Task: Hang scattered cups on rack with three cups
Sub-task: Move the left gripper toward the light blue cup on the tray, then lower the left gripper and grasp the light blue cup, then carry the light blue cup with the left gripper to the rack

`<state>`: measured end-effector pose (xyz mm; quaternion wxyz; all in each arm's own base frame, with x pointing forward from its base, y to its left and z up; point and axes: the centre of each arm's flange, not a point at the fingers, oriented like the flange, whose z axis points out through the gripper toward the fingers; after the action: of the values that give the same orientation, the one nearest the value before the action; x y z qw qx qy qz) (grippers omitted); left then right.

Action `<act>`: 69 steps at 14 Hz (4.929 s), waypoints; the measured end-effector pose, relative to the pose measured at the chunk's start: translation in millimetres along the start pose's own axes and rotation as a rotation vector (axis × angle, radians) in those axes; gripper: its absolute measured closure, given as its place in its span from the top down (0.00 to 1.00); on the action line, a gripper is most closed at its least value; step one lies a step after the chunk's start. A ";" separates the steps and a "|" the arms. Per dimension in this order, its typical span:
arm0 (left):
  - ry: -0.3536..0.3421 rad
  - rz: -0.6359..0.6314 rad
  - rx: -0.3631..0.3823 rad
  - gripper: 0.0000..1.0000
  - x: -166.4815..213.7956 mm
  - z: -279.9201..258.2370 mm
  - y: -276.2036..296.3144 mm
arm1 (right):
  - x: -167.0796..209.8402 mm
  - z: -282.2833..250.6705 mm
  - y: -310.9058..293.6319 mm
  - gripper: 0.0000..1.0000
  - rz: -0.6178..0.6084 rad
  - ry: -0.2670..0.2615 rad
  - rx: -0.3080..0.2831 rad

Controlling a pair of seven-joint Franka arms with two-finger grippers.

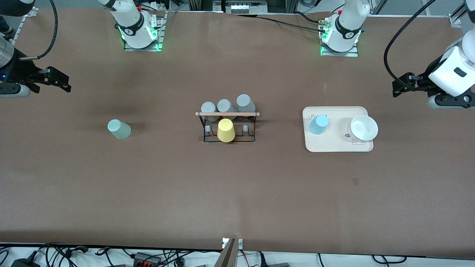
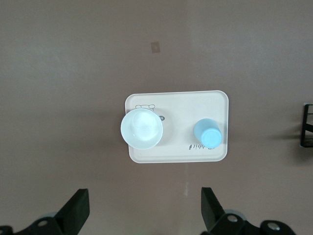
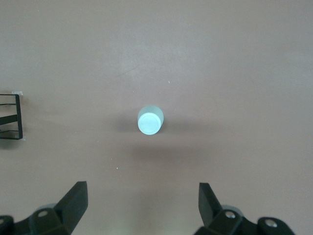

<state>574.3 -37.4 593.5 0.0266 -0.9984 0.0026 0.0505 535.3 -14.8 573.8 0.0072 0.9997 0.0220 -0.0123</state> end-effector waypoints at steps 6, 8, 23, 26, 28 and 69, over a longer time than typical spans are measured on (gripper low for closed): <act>-0.154 0.002 -0.051 1.00 45.0 130.4 46.9 | 0.0 0.1 -0.6 1.00 -0.001 -0.001 0.000; -0.137 0.014 -0.059 1.00 48.9 169.6 83.7 | 0.0 0.1 -0.8 1.00 -0.001 -0.001 0.000; 0.110 -0.032 0.007 1.00 -27.6 324.9 149.2 | 0.2 0.6 -2.7 1.00 -0.005 -0.002 0.000; 0.083 -0.031 0.012 1.00 -33.8 337.4 148.6 | 0.2 0.6 -2.7 1.00 -0.005 -0.002 0.000; 0.077 -0.029 0.002 1.00 -36.0 348.7 149.5 | 0.3 0.7 -2.5 1.00 -0.005 -0.002 0.000; 0.122 -0.044 -0.067 0.67 15.6 184.9 447.1 | 0.4 2.7 -0.9 1.00 -0.002 -0.009 0.000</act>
<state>567.7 -474.0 384.6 -0.0058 -0.9997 -0.0194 -0.0110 535.6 -13.9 571.0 0.0073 0.9996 0.0228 -0.0169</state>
